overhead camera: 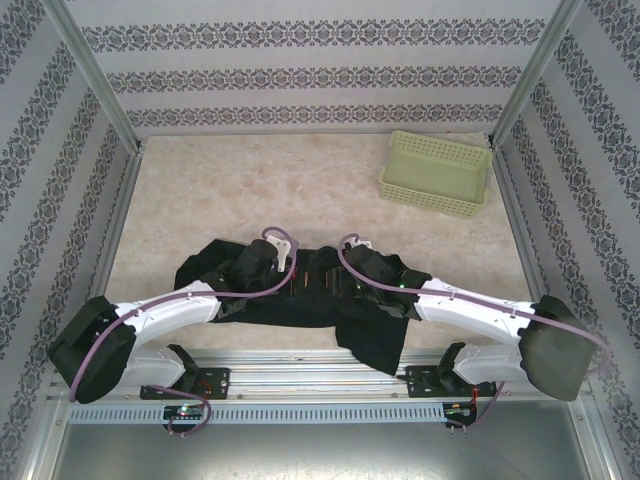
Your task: Fold the inside-out t-shirt
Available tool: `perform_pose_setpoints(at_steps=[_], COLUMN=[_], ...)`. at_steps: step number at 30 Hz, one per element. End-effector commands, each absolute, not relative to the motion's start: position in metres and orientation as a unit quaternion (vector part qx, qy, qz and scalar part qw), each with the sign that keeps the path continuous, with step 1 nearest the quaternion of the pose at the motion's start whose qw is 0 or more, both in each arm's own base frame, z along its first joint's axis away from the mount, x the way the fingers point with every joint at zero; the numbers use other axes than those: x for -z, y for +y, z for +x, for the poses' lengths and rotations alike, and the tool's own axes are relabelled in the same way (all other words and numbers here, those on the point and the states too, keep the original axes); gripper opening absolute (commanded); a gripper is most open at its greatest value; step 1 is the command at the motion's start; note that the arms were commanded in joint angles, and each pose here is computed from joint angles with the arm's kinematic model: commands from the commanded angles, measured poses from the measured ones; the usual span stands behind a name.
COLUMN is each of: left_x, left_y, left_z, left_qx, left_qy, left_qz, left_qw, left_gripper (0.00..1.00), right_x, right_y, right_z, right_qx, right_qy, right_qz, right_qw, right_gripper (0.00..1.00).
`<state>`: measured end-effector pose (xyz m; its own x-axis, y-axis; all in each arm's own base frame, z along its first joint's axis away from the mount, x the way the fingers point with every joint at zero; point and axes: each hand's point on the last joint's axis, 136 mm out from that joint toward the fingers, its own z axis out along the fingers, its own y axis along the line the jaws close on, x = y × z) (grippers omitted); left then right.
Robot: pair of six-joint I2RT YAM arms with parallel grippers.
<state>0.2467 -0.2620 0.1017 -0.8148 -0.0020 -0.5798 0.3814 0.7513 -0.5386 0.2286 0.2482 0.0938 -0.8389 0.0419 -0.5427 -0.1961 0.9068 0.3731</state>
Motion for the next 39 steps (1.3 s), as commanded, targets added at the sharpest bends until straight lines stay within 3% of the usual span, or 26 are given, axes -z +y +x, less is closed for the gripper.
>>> perform_pose_setpoints(at_steps=[1, 7, 13, 16, 19, 20, 24, 30, 35, 39], left_x=[-0.108, -0.104, -0.102, -0.098, -0.091, -0.089, -0.085, -0.041, 0.018, 0.029], left_y=[-0.269, -0.266, -0.267, -0.263, -0.260, -0.259, -0.252, -0.224, -0.184, -0.153], left_z=[0.246, 0.249, 0.253, 0.258, 0.263, 0.266, 0.277, 0.304, 0.301, 0.295], left_qx=[0.349, 0.335, 0.330, 0.312, 0.292, 0.283, 0.266, 0.233, 0.146, 0.074], left_qy=[0.882, 0.888, 0.890, 0.898, 0.905, 0.908, 0.914, 0.940, 0.974, 0.980], left_qz=[0.117, 0.113, 0.109, 0.100, 0.096, 0.095, 0.087, 0.016, -0.062, -0.089], left_qw=[0.295, 0.295, 0.294, 0.294, 0.294, 0.294, 0.295, 0.251, 0.164, 0.159], left_gripper=[0.00, 0.00, 0.00, 0.00, 0.01, 0.05, 0.36, 0.65, 0.64, 0.60], right_x=[-0.088, -0.088, -0.069, -0.072, -0.083, -0.088, -0.111, -0.129, -0.138, -0.146], right_y=[0.236, 0.212, 0.223, 0.231, 0.227, 0.225, 0.215, 0.192, 0.173, 0.161], right_z=[0.232, 0.225, 0.219, 0.219, 0.220, 0.219, 0.217, 0.211, 0.207, 0.204], right_qx=[-0.161, -0.079, -0.096, -0.102, -0.087, -0.087, -0.100, -0.115, -0.120, -0.129], right_qy=[0.946, 0.955, 0.963, 0.963, 0.961, 0.960, 0.951, 0.941, 0.936, 0.931], right_qz=[-0.028, -0.035, -0.032, -0.041, -0.049, -0.050, -0.046, -0.026, -0.008, 0.002], right_qw=[0.281, 0.284, 0.251, 0.247, 0.257, 0.263, 0.289, 0.318, 0.330, 0.340], right_gripper=[0.44, 0.43, 0.41, 0.27, 0.04, 0.00, 0.00, 0.00, 0.00, 0.00])
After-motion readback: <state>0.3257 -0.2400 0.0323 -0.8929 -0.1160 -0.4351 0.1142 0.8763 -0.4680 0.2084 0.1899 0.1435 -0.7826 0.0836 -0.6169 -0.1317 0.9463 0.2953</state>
